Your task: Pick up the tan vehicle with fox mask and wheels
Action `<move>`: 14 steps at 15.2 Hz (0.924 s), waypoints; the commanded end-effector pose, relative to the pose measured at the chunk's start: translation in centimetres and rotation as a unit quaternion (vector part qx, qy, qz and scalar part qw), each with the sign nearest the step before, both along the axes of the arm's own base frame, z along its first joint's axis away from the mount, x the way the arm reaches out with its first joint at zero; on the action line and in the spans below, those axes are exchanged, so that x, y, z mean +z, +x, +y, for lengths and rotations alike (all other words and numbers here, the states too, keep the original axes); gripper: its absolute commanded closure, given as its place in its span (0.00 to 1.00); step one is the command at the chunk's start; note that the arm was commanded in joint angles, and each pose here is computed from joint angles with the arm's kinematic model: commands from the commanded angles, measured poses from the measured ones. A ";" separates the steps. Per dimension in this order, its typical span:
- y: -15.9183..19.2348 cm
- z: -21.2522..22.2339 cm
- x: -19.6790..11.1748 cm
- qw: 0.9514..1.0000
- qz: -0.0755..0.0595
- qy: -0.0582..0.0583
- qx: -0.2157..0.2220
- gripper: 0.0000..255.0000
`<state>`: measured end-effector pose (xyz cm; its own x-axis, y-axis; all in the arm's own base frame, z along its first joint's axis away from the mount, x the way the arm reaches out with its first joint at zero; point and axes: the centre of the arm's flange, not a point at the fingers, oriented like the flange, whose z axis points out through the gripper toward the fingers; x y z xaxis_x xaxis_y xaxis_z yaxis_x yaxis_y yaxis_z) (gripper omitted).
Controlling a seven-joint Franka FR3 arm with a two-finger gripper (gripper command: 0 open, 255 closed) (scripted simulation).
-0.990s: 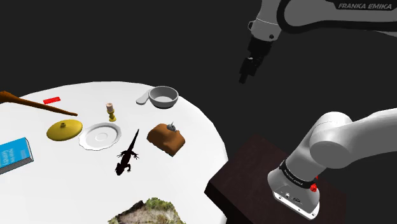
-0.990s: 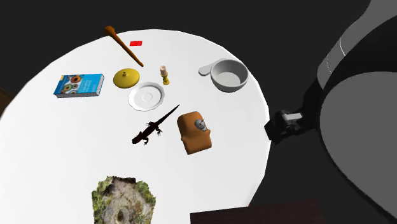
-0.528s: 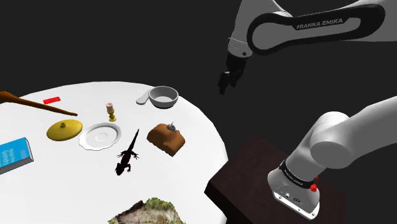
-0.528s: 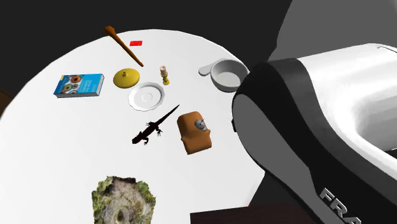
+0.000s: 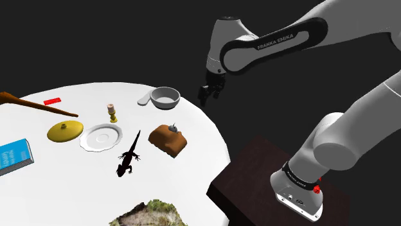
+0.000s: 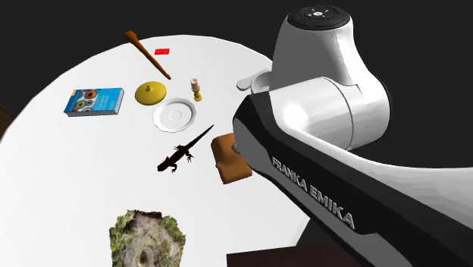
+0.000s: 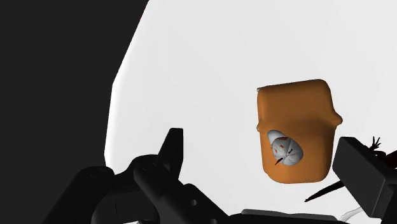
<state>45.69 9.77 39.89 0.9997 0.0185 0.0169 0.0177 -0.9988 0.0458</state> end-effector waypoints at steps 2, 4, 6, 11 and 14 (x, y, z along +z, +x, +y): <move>2.1 1.3 -2.9 1.000 0.000 0.002 -0.006 0.00; 3.7 2.3 -4.8 1.000 0.001 0.003 -0.010 0.00; 5.2 3.3 -6.7 1.000 0.001 0.004 -0.014 0.00; 9.0 5.7 -11.5 1.000 0.003 0.006 -0.023 0.00; 11.3 7.1 -14.4 1.000 0.004 0.008 -0.029 0.00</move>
<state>56.02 16.38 26.55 0.9993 -0.0353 0.0096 -0.0356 -0.9989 0.0314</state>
